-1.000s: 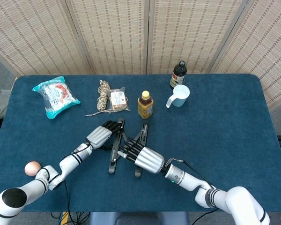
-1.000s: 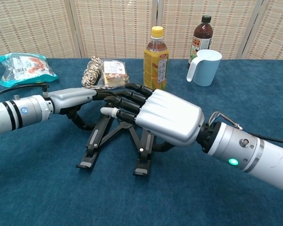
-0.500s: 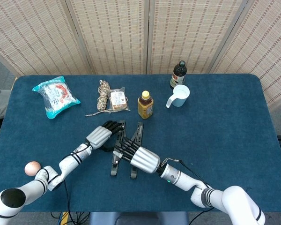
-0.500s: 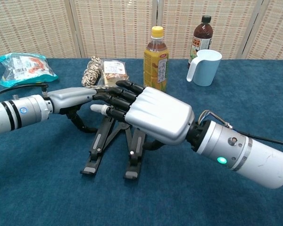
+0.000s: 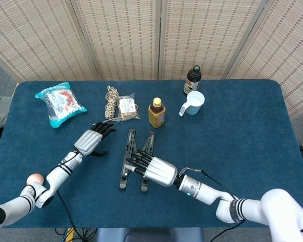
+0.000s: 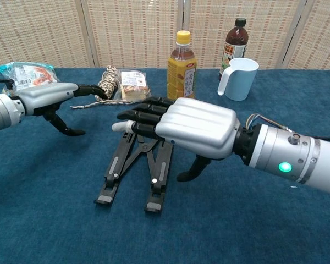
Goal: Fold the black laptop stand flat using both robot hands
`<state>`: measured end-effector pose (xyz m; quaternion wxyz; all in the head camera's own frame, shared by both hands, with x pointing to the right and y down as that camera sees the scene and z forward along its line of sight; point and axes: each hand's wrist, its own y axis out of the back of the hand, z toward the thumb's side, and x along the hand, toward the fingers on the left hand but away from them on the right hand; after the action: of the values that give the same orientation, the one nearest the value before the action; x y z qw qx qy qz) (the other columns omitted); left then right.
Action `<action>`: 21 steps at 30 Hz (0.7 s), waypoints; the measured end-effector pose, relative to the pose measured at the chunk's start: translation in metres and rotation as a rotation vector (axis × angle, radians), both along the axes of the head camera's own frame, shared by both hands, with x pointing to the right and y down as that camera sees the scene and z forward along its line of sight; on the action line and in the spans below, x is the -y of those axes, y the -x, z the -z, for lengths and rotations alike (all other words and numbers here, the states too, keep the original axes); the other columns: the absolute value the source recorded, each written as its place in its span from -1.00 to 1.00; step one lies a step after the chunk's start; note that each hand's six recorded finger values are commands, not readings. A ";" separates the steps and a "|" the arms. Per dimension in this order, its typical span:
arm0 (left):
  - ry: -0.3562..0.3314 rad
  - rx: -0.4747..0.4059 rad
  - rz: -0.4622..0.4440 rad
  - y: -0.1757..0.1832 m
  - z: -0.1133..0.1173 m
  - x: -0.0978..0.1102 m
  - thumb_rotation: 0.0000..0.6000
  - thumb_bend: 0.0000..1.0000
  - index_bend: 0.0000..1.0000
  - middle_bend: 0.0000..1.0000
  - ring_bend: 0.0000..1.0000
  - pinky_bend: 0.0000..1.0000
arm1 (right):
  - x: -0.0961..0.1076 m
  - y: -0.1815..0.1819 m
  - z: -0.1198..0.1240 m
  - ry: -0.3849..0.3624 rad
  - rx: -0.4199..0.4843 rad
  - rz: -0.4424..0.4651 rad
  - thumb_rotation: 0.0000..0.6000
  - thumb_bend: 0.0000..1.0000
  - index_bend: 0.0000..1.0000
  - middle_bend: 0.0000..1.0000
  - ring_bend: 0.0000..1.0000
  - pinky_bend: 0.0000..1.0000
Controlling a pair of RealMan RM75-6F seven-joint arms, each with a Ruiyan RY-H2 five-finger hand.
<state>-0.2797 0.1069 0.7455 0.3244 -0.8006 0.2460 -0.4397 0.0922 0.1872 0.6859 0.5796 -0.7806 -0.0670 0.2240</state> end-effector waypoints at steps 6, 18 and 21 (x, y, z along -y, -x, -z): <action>-0.030 0.020 0.058 0.022 0.015 0.005 1.00 -0.56 -0.78 -0.93 -1.00 -1.00 | 0.016 -0.001 0.001 0.126 -0.163 0.124 1.00 -1.00 -1.00 -1.00 -1.00 -1.00; -0.054 0.037 0.145 0.051 0.029 0.008 1.00 -0.56 -0.78 -0.93 -1.00 -1.00 | 0.034 0.040 -0.003 0.115 -0.269 0.280 1.00 -1.00 -1.00 -1.00 -1.00 -1.00; -0.054 0.036 0.162 0.056 0.030 0.008 1.00 -0.56 -0.78 -0.93 -1.00 -1.00 | 0.035 0.049 -0.009 0.107 -0.284 0.304 1.00 -1.00 -1.00 -1.00 -1.00 -1.00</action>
<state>-0.3356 0.0991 0.7157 0.3137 -0.7610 0.3160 -0.4719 0.0436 0.1527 0.6946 0.5682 -0.7719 0.1459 0.2450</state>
